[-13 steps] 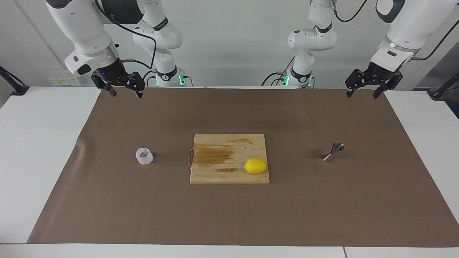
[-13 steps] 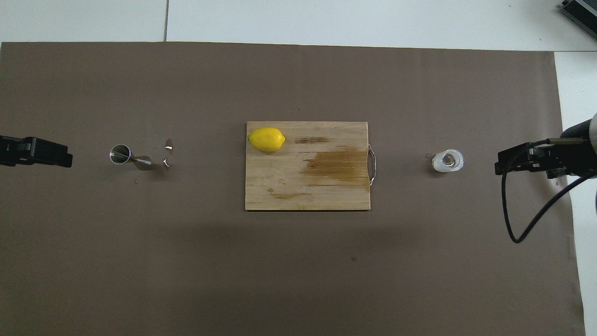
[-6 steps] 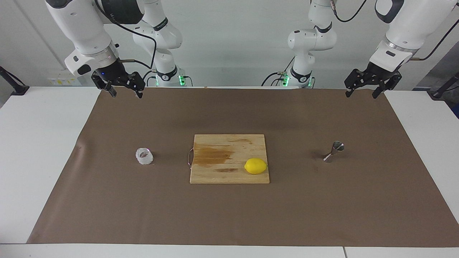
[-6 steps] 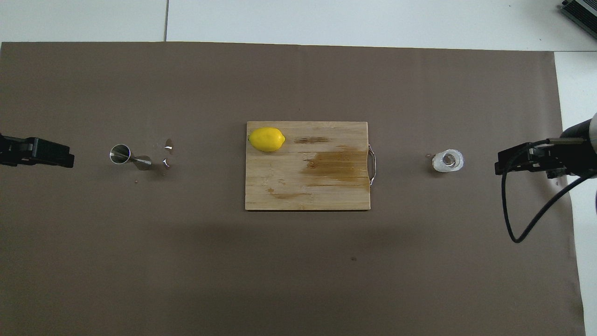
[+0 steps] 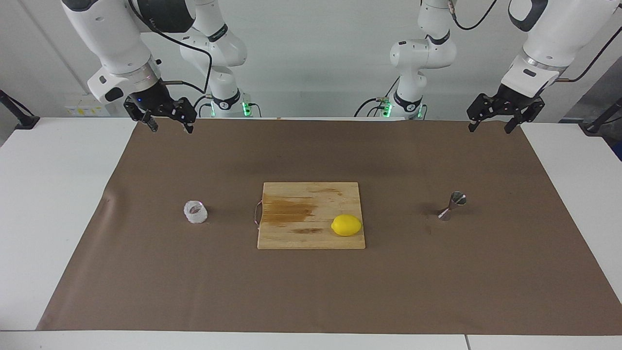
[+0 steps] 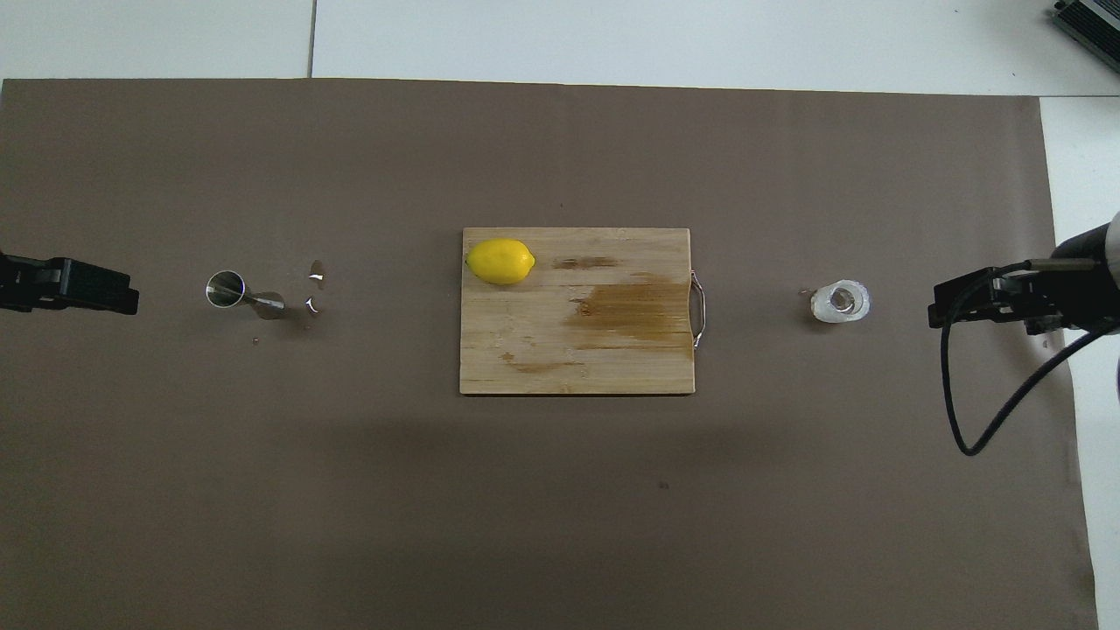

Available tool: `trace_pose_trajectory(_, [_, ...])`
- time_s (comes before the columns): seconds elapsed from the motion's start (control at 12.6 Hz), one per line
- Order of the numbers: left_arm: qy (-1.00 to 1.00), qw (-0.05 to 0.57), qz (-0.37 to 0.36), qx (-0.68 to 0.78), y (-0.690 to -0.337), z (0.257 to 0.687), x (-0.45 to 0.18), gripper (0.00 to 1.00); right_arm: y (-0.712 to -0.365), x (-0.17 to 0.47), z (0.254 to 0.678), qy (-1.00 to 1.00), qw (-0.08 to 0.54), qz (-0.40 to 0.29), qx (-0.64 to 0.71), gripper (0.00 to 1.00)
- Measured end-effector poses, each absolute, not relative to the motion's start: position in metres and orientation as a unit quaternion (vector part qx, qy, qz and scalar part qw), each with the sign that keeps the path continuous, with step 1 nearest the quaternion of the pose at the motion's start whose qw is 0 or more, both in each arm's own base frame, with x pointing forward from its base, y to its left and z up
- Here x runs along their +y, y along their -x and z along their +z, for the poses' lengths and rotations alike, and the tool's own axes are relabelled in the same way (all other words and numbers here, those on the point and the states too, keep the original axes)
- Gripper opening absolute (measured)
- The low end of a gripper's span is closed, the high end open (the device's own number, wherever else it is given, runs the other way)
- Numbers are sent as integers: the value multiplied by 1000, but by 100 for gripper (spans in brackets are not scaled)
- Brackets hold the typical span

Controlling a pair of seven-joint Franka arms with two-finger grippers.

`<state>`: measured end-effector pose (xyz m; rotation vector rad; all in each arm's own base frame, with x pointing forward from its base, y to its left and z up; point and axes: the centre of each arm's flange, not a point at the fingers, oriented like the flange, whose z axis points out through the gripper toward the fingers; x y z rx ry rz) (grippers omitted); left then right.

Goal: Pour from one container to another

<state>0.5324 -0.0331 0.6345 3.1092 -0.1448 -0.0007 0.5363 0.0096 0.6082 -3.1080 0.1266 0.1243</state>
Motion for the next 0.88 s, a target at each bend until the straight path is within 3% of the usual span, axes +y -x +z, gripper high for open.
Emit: trace_pose_trajectory(0.88, [-996,13,-24,-80,-524,624,-68,100,-536,10,608,998,14,40,41,100])
